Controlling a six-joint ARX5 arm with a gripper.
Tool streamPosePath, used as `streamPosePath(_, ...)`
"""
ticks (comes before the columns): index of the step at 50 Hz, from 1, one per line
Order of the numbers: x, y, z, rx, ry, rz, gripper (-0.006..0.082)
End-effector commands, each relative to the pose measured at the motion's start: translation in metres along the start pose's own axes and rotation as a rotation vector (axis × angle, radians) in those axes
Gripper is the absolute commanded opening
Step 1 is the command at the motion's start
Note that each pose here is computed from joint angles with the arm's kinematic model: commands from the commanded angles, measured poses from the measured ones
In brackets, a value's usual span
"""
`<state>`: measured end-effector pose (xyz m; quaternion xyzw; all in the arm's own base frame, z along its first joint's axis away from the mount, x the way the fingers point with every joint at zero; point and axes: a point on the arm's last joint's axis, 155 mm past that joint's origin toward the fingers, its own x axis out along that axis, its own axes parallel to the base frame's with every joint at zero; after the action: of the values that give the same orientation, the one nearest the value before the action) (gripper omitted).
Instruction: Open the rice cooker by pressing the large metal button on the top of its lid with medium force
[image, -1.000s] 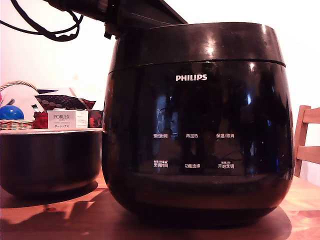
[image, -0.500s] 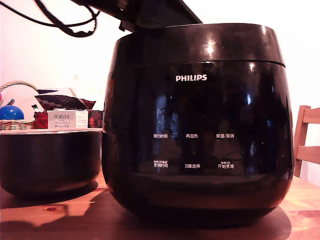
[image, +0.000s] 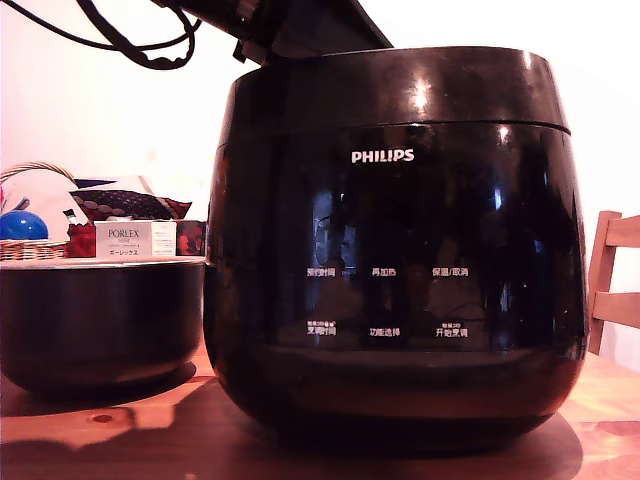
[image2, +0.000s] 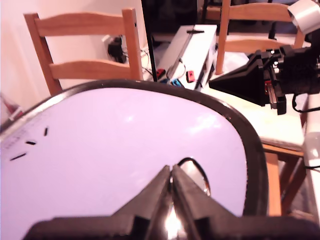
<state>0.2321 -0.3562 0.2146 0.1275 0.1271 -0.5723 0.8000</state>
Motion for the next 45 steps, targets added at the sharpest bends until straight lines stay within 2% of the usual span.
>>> streamPosePath(1, 0.001, -0.003, -0.033, -0.063, 0.064, -0.001, -0.0021)
streamPosePath(9, -0.022, 0.006, 0.013, -0.05, -0.079, 0.065, -0.0021)
streamPosePath(19, -0.052, 0.037, 0.035, -0.037, -0.142, 0.234, -0.0021)
streamPosePath(33, -0.104, 0.098, 0.041, -0.063, -0.169, 0.521, -0.0021)
streamPosePath(45, -0.153, 0.141, 0.03, -0.102, -0.15, 0.73, -0.0021)
